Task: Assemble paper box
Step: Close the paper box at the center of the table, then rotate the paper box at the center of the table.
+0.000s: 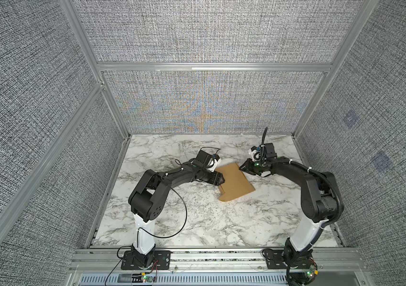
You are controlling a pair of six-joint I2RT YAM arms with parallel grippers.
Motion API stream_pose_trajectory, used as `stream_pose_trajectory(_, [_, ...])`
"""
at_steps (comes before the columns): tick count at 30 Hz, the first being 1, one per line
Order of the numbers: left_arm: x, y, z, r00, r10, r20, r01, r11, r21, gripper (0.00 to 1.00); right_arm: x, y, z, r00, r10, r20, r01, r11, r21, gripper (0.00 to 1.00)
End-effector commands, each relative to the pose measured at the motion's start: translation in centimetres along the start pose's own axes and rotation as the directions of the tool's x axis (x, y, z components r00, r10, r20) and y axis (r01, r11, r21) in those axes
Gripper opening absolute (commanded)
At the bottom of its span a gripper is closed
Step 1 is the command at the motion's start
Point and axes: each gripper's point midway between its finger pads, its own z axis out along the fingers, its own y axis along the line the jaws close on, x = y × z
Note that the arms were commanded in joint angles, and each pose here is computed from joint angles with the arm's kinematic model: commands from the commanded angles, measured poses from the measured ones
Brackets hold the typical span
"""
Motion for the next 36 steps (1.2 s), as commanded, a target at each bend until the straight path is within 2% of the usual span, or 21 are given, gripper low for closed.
stream_pose_trajectory(1, [-0.8,-0.4,0.2,1.0,0.0,0.011,0.0,0.999,0.044,0.68,0.5,1.0,-0.5,1.0,0.005,0.008,-0.005,0.999,-0.035,0.24])
stream_pose_trajectory(3, [-0.7,-0.3,1.0,1.0,0.011,-0.007,-0.011,0.998,0.058,0.65,1.3,1.2,-1.1,1.0,0.011,0.016,-0.01,0.999,-0.032,0.25])
stream_pose_trajectory(10, [-1.5,-0.1,0.9,0.999,0.053,-0.012,-0.053,0.998,0.039,0.64,4.2,2.0,-2.0,0.999,0.046,0.025,-0.045,0.999,-0.021,0.24])
stream_pose_trajectory(17, [-0.9,0.5,0.6,0.997,0.073,-0.022,-0.073,0.997,0.011,0.64,3.4,-1.0,-5.0,0.996,0.006,0.088,-0.018,0.991,0.134,0.26])
stream_pose_trajectory(21, [-0.2,0.8,1.3,0.997,0.057,-0.043,-0.056,0.998,0.022,0.64,3.6,-2.4,-3.9,0.999,0.014,0.039,-0.02,0.987,0.157,0.28])
stream_pose_trajectory(25, [0.1,0.9,1.9,0.997,0.045,-0.057,-0.043,0.998,0.036,0.62,4.0,-2.3,-2.5,0.999,0.027,0.021,-0.029,0.993,0.112,0.28])
stream_pose_trajectory(27, [0.2,0.8,2.3,0.996,0.053,-0.067,-0.05,0.998,0.049,0.56,4.2,-2.5,-2.2,0.999,0.037,0.012,-0.038,0.993,0.113,0.28])
stream_pose_trajectory(32, [-0.4,1.7,2.3,0.994,0.08,-0.075,-0.08,0.997,0.0,0.55,5.7,-1.3,-2.4,0.999,0.049,0.002,-0.049,0.994,0.099,0.27])
stream_pose_trajectory(36, [-1.2,2.8,2.6,0.989,0.111,-0.094,-0.116,0.992,-0.046,0.58,8.4,-0.2,-2.1,0.997,0.068,-0.043,-0.064,0.994,0.083,0.27])
